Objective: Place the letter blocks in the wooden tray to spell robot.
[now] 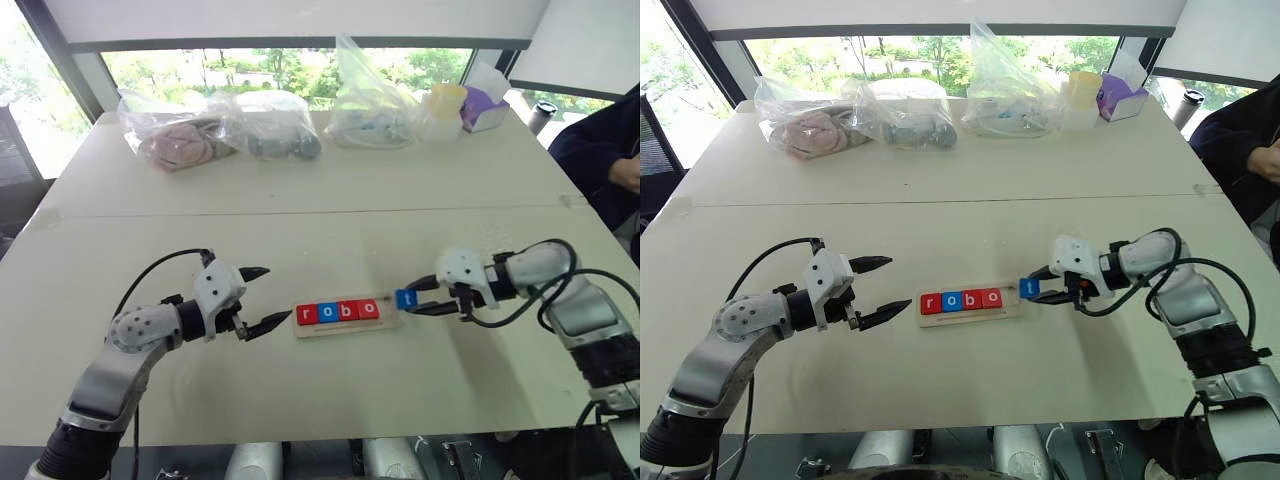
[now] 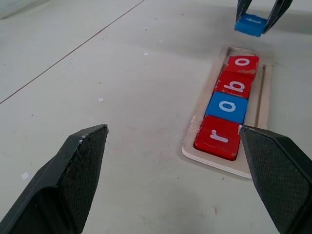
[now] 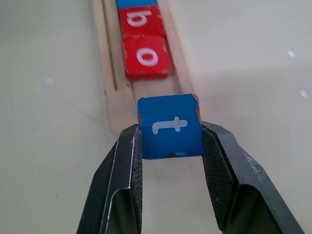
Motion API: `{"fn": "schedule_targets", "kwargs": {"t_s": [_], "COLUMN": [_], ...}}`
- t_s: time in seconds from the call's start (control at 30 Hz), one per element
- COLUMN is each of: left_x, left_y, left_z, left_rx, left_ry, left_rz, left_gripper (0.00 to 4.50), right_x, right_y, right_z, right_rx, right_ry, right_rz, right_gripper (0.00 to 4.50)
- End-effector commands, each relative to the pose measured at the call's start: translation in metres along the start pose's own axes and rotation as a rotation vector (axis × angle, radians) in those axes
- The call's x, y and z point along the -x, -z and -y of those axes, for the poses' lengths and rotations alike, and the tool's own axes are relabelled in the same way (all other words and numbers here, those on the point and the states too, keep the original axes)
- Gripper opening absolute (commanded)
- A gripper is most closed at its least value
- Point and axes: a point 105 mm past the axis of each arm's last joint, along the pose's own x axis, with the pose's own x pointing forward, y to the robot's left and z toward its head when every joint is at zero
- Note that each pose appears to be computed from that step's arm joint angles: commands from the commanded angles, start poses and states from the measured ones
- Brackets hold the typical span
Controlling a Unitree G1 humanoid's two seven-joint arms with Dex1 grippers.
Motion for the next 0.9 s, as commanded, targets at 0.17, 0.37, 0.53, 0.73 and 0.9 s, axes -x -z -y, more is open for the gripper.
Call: {"fn": "schedule_targets", "kwargs": {"t_s": [0.17,0.37,0.53,0.73,0.9], "left_x": [0.005,0.006,0.008,0.007,0.007], "left_y": [-0.011,-0.011,-0.011,-0.012,-0.012], "left_z": [0.002,0.003,0.004,0.004,0.003], "left_rx": [-0.027,-0.023,-0.021,-0.020,-0.018], "left_ry": [-0.018,-0.027,-0.032,-0.038,-0.039], "left_rz": [0.034,0.032,0.031,0.032,0.033], "left_gripper": [4.50,4.50,4.50,4.50,4.50], "right_x": [-0.008,-0.012,-0.017,-0.022,-0.025], "right_y": [-0.009,-0.008,-0.013,-0.014,-0.013], "right_z": [0.006,0.004,0.004,0.005,0.006], "right_rx": [0.055,0.069,0.073,0.076,0.079], "right_ry": [-0.042,-0.073,-0.083,-0.087,-0.078], "right_rz": [-0.004,-0.019,-0.001,0.005,0.008], "right_gripper": [1.12,1.12,1.12,1.12,1.12]}}
